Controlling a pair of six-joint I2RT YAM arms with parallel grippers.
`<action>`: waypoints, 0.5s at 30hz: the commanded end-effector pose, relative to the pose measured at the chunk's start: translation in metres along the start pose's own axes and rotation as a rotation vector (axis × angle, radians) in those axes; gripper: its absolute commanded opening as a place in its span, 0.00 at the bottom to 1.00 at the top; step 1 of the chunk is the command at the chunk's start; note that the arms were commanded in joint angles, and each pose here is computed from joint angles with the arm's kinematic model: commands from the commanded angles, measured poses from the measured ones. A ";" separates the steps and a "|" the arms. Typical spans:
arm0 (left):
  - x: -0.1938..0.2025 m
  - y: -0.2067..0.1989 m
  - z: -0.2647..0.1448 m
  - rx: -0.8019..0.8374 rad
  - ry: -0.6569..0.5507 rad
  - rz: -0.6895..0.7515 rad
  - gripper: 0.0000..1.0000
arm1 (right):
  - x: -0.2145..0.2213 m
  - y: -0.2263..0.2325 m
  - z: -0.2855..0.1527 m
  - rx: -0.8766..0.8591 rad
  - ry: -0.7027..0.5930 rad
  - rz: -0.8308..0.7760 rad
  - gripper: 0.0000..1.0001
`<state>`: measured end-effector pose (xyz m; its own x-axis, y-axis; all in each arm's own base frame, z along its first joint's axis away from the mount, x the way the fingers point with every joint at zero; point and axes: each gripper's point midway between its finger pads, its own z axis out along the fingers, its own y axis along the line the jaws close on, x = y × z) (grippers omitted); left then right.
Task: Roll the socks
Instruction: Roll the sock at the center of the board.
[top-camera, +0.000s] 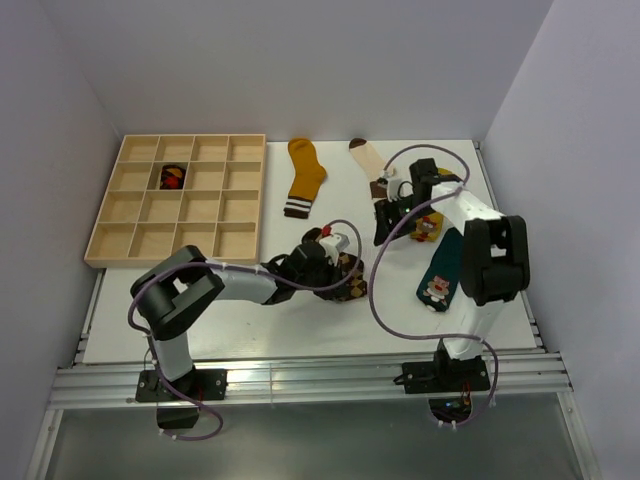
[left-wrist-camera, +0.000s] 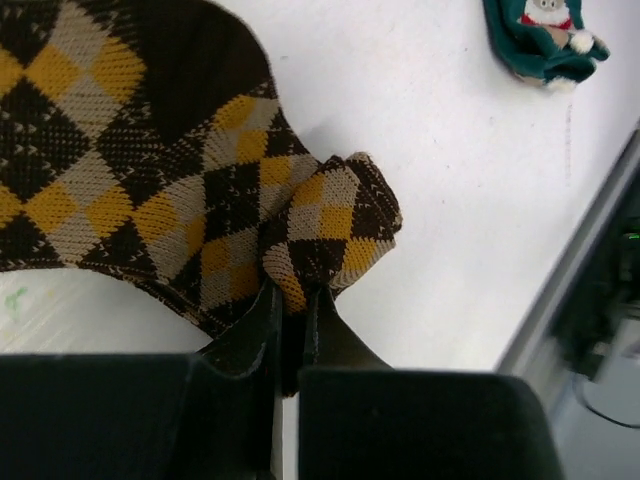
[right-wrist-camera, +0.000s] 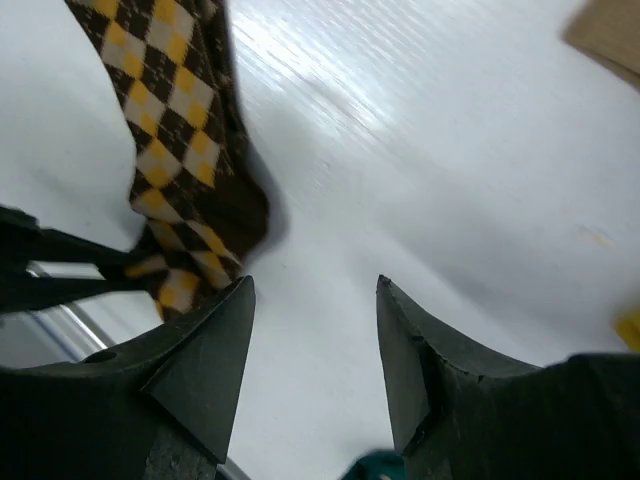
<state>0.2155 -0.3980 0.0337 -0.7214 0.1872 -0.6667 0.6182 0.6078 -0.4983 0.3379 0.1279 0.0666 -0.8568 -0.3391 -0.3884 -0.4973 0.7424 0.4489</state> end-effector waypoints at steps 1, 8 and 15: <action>0.044 0.009 -0.014 0.006 0.249 -0.202 0.00 | -0.016 0.002 -0.022 0.055 -0.135 -0.140 0.59; 0.054 0.002 -0.022 0.164 0.406 -0.467 0.00 | 0.015 0.038 -0.046 0.047 -0.239 -0.480 0.61; 0.053 0.005 -0.016 0.203 0.501 -0.624 0.00 | 0.052 0.078 -0.029 0.057 -0.266 -0.915 0.71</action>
<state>0.2015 -0.3889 0.0302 -0.9696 0.1885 -0.1562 0.2301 0.4835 -0.8446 0.2531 0.1395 0.1037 -0.3351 -0.6058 -0.7216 -0.8939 0.4466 0.0402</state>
